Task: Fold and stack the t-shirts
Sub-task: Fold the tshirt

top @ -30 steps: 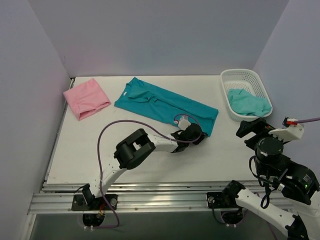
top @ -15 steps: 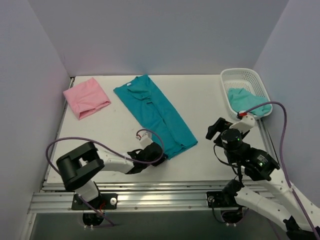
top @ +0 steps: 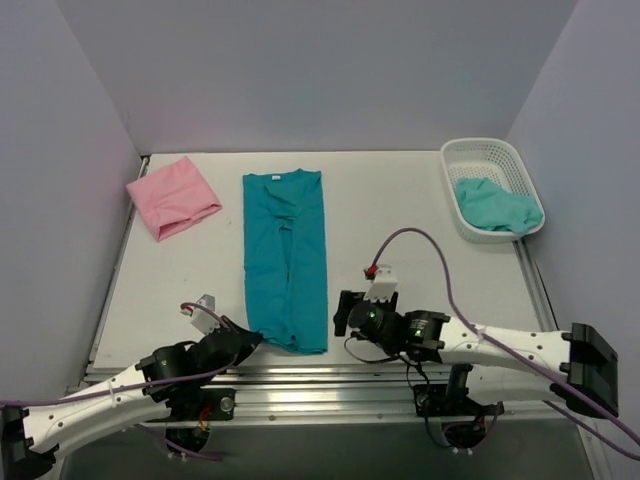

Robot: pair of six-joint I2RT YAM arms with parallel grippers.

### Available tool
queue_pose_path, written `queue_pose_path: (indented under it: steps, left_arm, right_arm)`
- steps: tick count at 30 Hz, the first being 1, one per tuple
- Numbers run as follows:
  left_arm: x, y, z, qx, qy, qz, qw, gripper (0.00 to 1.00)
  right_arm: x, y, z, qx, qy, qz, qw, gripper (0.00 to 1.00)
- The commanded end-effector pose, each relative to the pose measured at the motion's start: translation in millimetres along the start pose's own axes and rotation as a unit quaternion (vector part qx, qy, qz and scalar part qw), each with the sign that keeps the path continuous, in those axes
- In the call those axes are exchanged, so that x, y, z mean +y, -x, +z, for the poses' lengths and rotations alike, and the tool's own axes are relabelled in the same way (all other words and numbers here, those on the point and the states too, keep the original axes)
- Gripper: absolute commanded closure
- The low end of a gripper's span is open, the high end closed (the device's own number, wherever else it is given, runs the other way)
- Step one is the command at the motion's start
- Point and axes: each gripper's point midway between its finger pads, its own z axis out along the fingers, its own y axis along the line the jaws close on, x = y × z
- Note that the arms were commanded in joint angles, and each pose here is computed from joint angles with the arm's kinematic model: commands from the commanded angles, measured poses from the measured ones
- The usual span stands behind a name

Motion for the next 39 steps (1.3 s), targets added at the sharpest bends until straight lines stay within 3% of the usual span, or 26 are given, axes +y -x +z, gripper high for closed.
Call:
queue_pose_path:
  steps: [1, 7, 11, 17, 20, 23, 26, 30, 39]
  left_arm:
    - [46.9, 15.2, -0.3, -0.043, 0.069, 0.020, 0.996, 0.98]
    - [38.0, 15.6, 0.9, -0.042, 0.101, 0.051, 0.993, 0.98]
    - [40.7, 9.2, 9.0, -0.035, 0.156, 0.089, 0.983, 0.98]
    - [33.2, -6.6, 26.3, -0.018, 0.168, 0.103, 0.980, 0.98]
    - [33.2, -9.5, 30.2, -0.017, 0.167, 0.102, 0.981, 0.98]
    - [33.4, -9.1, 30.7, -0.018, 0.165, 0.103, 0.981, 0.98]
    - [32.4, -7.5, 30.0, -0.021, 0.162, 0.105, 0.981, 0.98]
    - [33.5, -6.2, 28.7, -0.022, 0.162, 0.105, 0.981, 0.98]
    - [36.1, -6.5, 30.0, -0.024, 0.165, 0.105, 0.980, 0.98]
  right_arm:
    - [18.3, -24.7, 9.7, 0.001, -0.001, 0.013, 1.000, 0.25]
    - [17.9, -74.0, 21.7, 0.061, 0.026, 0.031, 0.997, 0.25]
    - [17.2, -83.4, 20.8, 0.072, 0.030, 0.047, 0.996, 0.25]
    - [36.2, -99.5, 21.1, 0.092, 0.065, 0.078, 0.991, 0.26]
    - [44.1, -112.0, 22.3, 0.101, 0.069, 0.074, 0.990, 0.28]
    - [52.7, -120.7, 23.5, 0.107, 0.071, 0.069, 0.989, 0.42]
    - [58.8, -127.1, 26.3, 0.113, 0.069, 0.062, 0.989, 0.45]
    - [59.1, -128.8, 27.6, 0.110, 0.066, 0.061, 0.990, 0.51]
    - [33.9, -104.6, 20.7, 0.066, 0.022, 0.062, 0.996, 0.48]
